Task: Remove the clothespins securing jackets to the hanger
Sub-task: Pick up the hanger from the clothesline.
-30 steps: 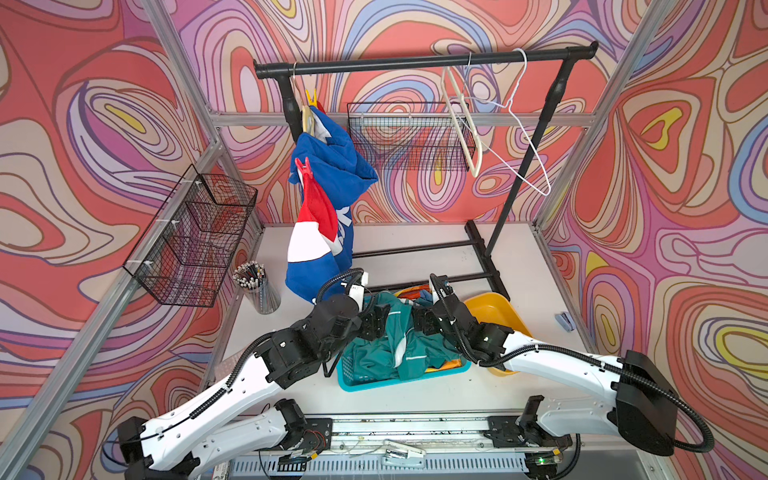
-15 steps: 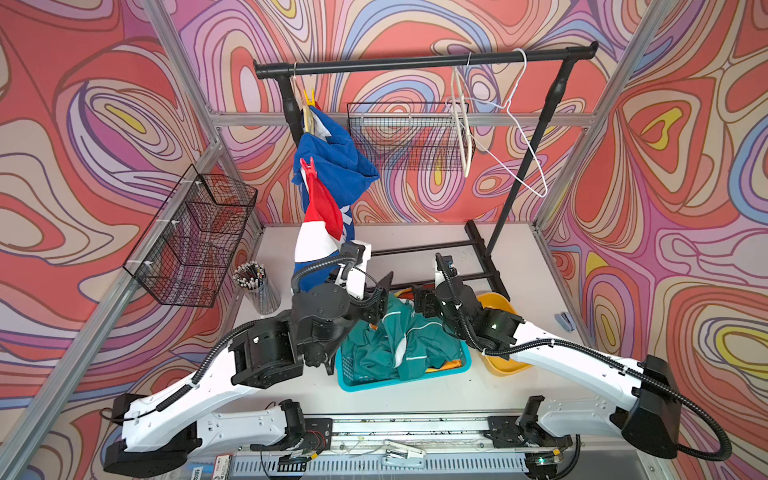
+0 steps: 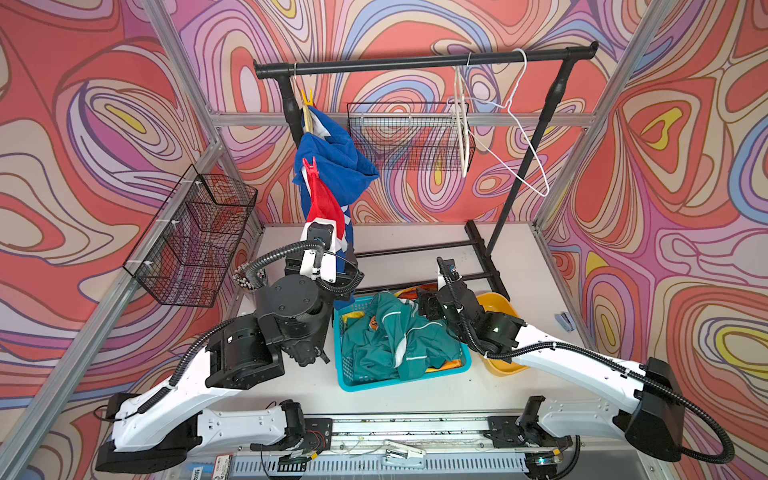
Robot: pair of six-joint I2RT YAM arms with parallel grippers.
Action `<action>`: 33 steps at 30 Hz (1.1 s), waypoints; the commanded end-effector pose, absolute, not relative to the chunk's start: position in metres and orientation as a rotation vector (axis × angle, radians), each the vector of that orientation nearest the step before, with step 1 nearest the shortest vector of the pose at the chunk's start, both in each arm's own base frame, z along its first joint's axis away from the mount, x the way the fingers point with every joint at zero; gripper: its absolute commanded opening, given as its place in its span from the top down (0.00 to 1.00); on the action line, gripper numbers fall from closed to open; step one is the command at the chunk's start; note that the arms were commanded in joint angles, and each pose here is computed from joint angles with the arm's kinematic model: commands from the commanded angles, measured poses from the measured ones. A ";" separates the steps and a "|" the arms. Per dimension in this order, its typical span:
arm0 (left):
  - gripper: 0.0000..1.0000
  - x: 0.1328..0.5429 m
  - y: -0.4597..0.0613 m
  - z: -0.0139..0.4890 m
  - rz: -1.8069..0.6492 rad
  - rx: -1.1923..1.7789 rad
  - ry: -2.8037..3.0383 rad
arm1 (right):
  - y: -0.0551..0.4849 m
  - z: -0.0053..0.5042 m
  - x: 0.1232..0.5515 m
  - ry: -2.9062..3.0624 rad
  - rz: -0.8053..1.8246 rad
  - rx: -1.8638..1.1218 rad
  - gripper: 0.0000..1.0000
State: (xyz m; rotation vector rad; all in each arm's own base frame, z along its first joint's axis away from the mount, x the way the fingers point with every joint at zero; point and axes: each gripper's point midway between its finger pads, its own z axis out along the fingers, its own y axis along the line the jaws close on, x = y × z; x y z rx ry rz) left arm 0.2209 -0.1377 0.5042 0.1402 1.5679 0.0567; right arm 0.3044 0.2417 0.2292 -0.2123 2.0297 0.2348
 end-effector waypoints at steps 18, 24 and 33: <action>0.26 0.256 -0.108 0.517 0.034 0.115 1.667 | 0.248 0.215 0.308 2.034 0.176 -0.291 0.08; 0.28 0.282 -0.122 0.506 -0.020 0.139 1.720 | 0.245 0.209 0.307 2.042 0.155 -0.293 0.07; 0.55 0.307 -0.119 0.495 -0.058 0.118 1.784 | 0.241 0.207 0.308 2.044 0.124 -0.293 0.07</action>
